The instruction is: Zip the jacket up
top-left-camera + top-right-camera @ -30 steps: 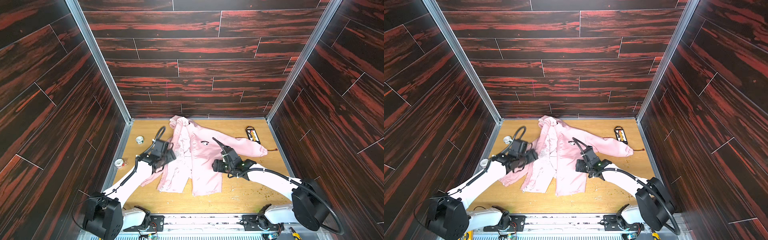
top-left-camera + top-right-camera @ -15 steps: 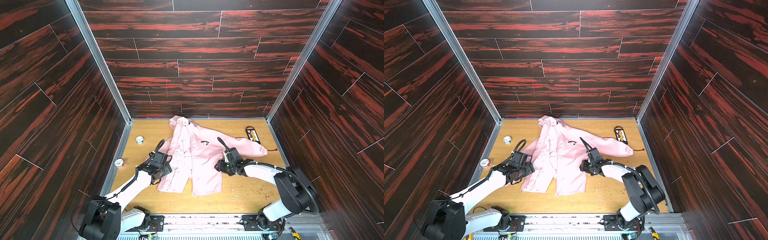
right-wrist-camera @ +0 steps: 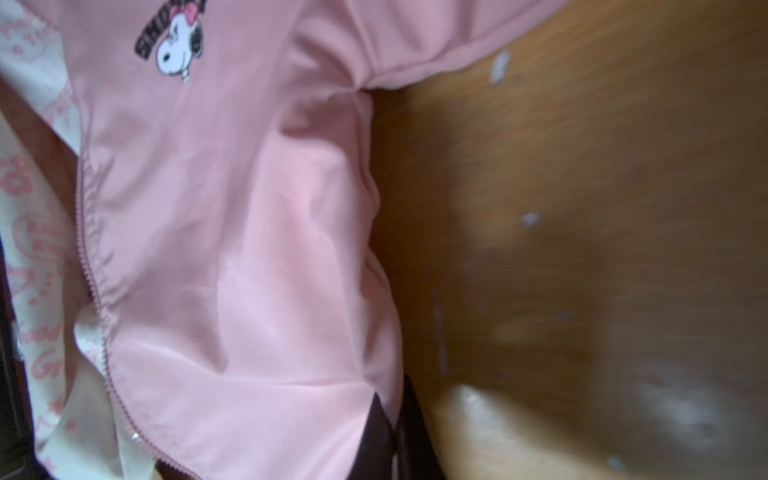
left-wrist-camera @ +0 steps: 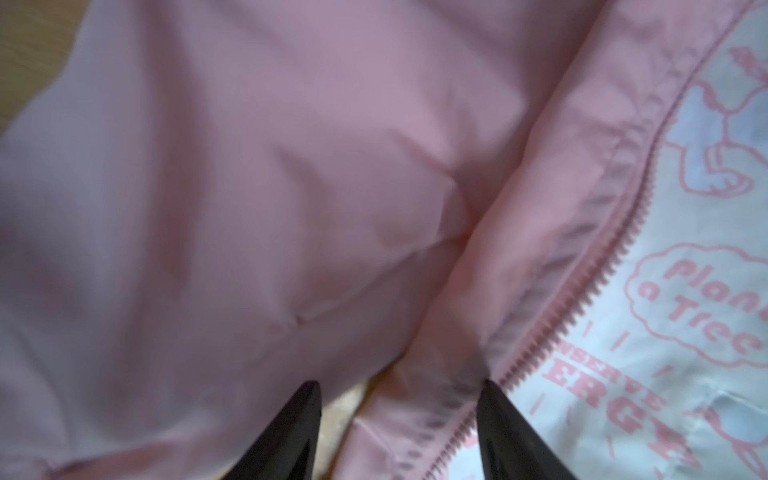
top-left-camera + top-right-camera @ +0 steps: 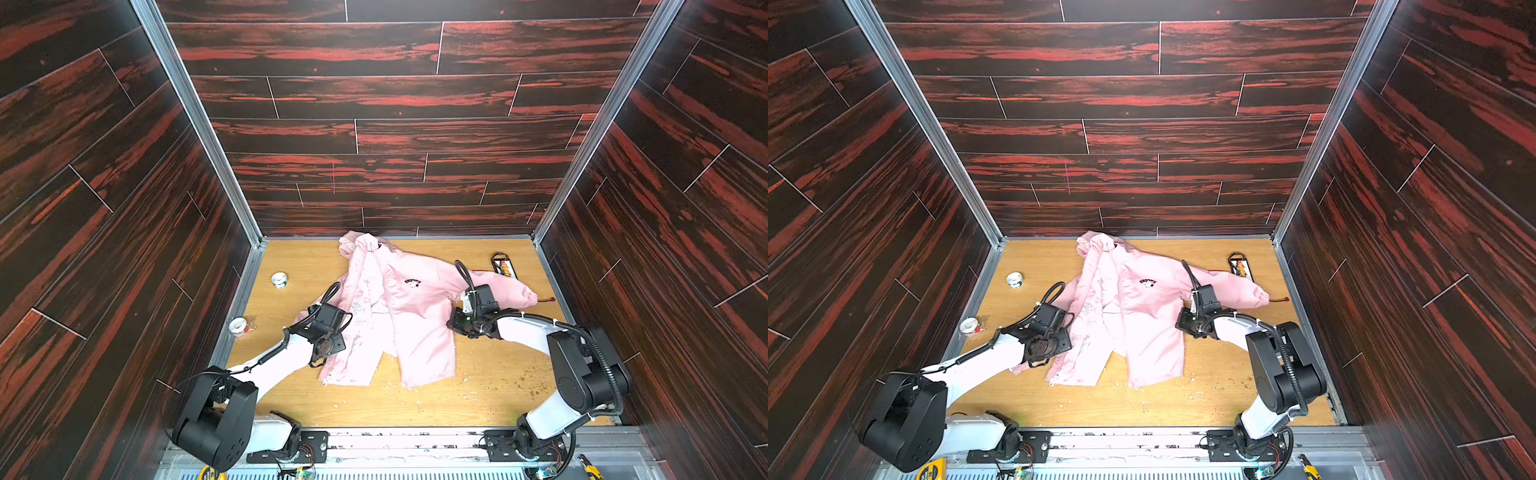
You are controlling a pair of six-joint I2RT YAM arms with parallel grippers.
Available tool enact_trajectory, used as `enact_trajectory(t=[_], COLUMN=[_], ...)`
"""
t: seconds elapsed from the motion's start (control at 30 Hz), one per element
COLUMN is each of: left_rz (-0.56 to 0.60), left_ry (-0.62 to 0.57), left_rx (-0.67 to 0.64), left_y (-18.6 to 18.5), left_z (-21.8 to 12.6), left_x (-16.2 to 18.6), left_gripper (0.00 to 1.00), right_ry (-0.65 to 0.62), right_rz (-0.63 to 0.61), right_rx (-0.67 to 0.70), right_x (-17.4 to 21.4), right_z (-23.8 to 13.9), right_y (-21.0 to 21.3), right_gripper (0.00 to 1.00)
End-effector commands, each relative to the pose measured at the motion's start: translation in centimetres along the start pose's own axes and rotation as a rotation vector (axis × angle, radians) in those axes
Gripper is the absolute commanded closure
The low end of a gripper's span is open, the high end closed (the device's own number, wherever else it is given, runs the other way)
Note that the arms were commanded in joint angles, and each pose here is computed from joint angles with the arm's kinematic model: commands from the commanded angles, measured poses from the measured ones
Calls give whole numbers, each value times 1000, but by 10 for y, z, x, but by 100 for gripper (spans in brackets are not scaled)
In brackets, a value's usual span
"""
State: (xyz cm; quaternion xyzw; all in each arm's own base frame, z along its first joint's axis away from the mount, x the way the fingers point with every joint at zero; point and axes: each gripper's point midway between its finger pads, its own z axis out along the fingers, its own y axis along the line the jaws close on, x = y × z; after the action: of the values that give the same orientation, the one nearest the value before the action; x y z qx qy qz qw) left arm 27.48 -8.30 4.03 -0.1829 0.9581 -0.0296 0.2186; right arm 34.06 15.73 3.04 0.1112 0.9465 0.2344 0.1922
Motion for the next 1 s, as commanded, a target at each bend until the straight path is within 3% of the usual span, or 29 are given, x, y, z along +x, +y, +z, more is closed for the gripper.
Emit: enact_trajectory(t=[0.0, 0.13, 0.3, 0.37, 0.6, 0.8, 0.97], left_rz=[11, 18, -13, -20, -80, -217, -312], left_ry=[-23, 0, -44, -91, -185, -148, -126], left_rx=[20, 116, 192, 188, 113, 153, 194], left_y=[-14, -39, -51, -47, -16, 2, 13], left_z=[-5, -7, -31, -44, -60, -44, -35], left_x=[-9, -5, -16, -24, -34, -31, -31], left_gripper=[43, 45, 43, 38, 32, 31, 32], right_ry=[-10, -17, -78, -117, -177, -29, 163], right_rz=[2, 11, -21, -36, -150, -310, -361], right_rx=[30, 33, 16, 10, -77, -274, -388], right_x=[-11, -21, -33, -39, -25, 56, 131], right_z=[-10, -17, -41, -56, -100, -89, -58], right_y=[-15, -24, -12, -6, 54, 157, 219], right_gripper=[100, 98, 55, 49, 47, 52, 57])
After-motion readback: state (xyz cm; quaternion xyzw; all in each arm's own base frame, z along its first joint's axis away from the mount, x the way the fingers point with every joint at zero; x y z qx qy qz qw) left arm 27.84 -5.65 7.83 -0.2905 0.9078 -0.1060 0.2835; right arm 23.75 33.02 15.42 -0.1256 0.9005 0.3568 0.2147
